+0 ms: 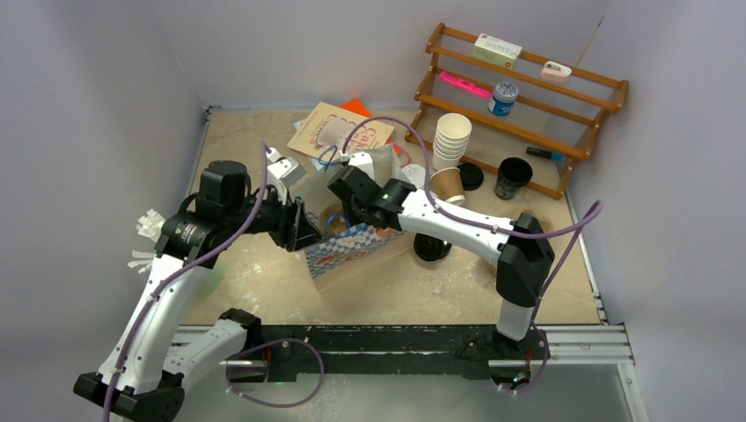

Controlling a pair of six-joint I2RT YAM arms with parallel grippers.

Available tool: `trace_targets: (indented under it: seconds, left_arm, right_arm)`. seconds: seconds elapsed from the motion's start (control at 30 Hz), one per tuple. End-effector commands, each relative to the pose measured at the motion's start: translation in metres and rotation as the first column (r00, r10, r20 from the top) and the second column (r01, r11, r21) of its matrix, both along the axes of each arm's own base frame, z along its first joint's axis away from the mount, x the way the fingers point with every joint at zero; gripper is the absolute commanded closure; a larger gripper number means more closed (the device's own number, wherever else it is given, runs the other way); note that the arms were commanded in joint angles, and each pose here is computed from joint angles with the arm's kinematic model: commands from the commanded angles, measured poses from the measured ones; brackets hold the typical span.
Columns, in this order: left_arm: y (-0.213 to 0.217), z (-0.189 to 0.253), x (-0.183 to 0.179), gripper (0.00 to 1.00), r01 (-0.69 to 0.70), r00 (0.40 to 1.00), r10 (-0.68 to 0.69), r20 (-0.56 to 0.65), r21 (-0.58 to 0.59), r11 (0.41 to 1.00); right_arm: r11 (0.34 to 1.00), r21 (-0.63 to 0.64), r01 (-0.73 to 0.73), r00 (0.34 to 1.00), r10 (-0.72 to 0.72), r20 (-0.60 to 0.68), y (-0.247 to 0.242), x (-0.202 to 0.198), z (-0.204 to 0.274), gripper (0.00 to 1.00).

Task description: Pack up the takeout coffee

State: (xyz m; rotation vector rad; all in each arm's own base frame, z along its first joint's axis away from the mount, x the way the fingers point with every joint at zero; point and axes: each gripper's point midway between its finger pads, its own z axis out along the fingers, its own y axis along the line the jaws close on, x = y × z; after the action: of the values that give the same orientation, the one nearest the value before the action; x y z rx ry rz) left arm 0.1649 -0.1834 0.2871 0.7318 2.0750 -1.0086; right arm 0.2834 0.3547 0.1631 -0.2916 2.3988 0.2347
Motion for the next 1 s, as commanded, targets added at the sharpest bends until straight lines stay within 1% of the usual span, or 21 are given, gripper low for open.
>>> trace_targets:
  seconds: [0.0,0.07,0.13,0.23,0.33,0.37,0.43,0.5,0.6,0.67,0.73,0.8,0.9,0.97]
  left_arm:
    - [-0.005,0.039,0.008,0.47,0.008,0.989,0.001,0.145,-0.063,0.998]
    - [-0.001,0.053,0.015,0.45,-0.041,0.981,0.054,0.186,-0.07,0.997]
    - [0.011,0.062,0.031,0.41,-0.158,0.961,0.165,0.224,-0.047,0.986]
    - [0.037,0.073,0.055,0.4,-0.344,0.9,0.329,0.287,0.002,0.939]
    - [0.053,0.078,0.072,0.38,-0.441,0.849,0.406,0.338,0.031,0.897]
    - [0.054,0.077,0.076,0.36,-0.45,0.842,0.41,0.35,0.038,0.892]
    - [0.051,0.071,0.085,0.33,-0.434,0.847,0.386,0.365,0.056,0.899]
    - [0.042,0.062,0.094,0.31,-0.395,0.867,0.343,0.361,0.078,0.915]
    - [0.028,0.046,0.107,0.3,-0.332,0.9,0.281,0.332,0.105,0.938]
    - [0.023,0.036,0.116,0.3,-0.318,0.911,0.269,0.314,0.115,0.941]
    - [0.02,0.026,0.126,0.32,-0.321,0.914,0.272,0.3,0.128,0.938]
    - [0.017,0.016,0.135,0.37,-0.326,0.918,0.278,0.283,0.138,0.935]
    - [0.02,0.009,0.146,0.51,-0.354,0.912,0.302,0.279,0.159,0.922]
    - [0.023,0.007,0.15,0.62,-0.375,0.904,0.319,0.284,0.171,0.911]
  right_arm:
    - [0.998,0.004,-0.059,0.997,0.059,0.046,-0.001,-0.006,0.008,0.74]
    - [0.995,-0.015,-0.101,0.994,0.101,0.031,-0.001,-0.01,0.005,0.74]
    - [0.99,-0.032,-0.134,0.991,0.135,0.016,-0.001,-0.014,0.003,0.74]
    - [0.984,-0.05,-0.169,0.986,0.169,0.004,-0.002,-0.018,0.002,0.74]
    - [0.98,-0.062,-0.19,0.982,0.19,-0.002,-0.003,-0.019,-0.001,0.74]
    - [0.978,-0.066,-0.196,0.981,0.196,-0.005,-0.003,-0.019,-0.003,0.74]
    - [0.976,-0.081,-0.202,0.979,0.202,-0.016,-0.003,-0.02,-0.007,0.74]
    - [0.973,-0.096,-0.212,0.977,0.211,-0.024,-0.003,-0.02,-0.009,0.74]
    - [0.969,-0.106,-0.224,0.975,0.222,-0.034,-0.003,-0.02,-0.008,0.73]
    - [0.966,-0.103,-0.236,0.972,0.234,-0.035,-0.002,-0.021,-0.007,0.73]
    - [0.963,-0.099,-0.251,0.968,0.248,-0.04,-0.002,-0.024,-0.006,0.73]
    - [0.958,-0.089,-0.271,0.962,0.266,-0.061,0.0,-0.029,-0.005,0.73]
    - [0.951,-0.078,-0.3,0.95,0.29,-0.112,0.0,-0.038,0.0,0.73]
    - [0.949,-0.072,-0.306,0.947,0.296,-0.124,0.001,-0.041,0.007,0.73]
